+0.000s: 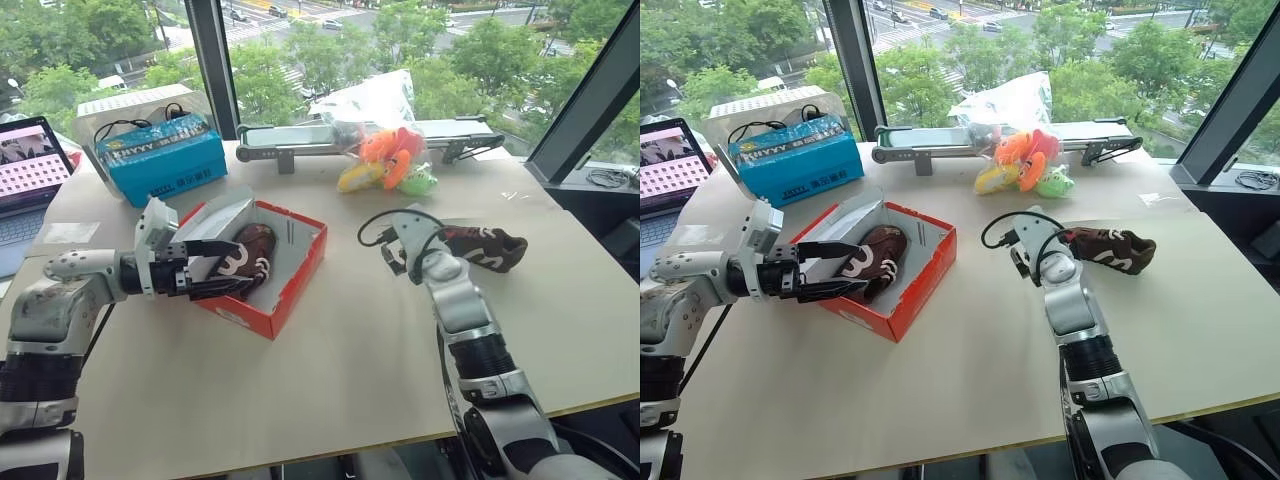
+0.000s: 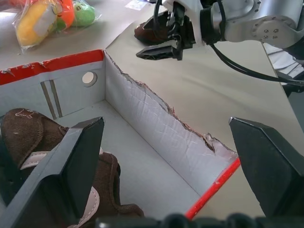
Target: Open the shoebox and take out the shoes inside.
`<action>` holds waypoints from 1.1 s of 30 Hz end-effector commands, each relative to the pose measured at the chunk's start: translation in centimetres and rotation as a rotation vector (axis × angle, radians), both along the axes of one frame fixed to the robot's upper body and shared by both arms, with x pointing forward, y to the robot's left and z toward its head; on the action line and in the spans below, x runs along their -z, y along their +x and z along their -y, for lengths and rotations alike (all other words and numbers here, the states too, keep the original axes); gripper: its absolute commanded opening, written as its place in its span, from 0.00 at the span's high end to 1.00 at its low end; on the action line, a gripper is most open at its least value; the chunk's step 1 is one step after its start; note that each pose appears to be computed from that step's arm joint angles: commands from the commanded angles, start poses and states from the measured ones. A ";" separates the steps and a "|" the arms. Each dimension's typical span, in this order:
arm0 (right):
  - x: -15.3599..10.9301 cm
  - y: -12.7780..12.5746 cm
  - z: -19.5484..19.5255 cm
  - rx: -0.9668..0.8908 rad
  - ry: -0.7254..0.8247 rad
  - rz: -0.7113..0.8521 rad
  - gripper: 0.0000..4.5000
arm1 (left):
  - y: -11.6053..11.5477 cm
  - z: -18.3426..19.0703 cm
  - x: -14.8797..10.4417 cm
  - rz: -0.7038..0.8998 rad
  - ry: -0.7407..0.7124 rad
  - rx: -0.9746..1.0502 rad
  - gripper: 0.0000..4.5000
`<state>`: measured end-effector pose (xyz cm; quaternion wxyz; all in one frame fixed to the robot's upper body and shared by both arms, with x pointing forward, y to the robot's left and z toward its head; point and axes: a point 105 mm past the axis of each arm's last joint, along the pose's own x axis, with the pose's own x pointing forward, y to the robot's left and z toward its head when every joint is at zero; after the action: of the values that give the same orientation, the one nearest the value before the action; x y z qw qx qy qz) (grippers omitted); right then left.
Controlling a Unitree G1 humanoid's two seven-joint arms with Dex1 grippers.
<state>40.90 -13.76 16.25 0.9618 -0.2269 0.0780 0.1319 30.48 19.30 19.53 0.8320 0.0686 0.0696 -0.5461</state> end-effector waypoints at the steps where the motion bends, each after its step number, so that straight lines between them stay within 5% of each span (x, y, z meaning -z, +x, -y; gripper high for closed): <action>1: -9.9 -3.7 -4.8 -0.491 -0.037 0.245 0.01 | -0.1 -0.1 -1.0 0.055 0.001 0.005 0.00; 7: -13.3 -6.7 -10.0 -0.927 -0.154 0.247 0.01 | 0.1 -0.1 -0.9 0.052 -0.005 0.005 0.00; 12: -10.3 -6.4 -16.3 -1.193 -0.402 0.210 0.01 | 0.5 -1.5 -1.4 0.055 0.005 -0.046 0.00; 17: -7.5 -3.8 -18.0 -1.236 -0.708 0.228 0.01 | -0.1 -5.6 -2.2 0.045 0.061 -0.164 0.00; 33: -4.5 -3.7 -22.9 -1.324 -1.078 0.336 0.01 | -2.7 -5.9 -1.6 -0.015 0.095 -0.180 0.00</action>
<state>37.43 8.06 18.92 0.4591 -0.6506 -0.1262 0.5916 28.02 25.35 19.81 0.8723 0.0834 0.1257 -0.4652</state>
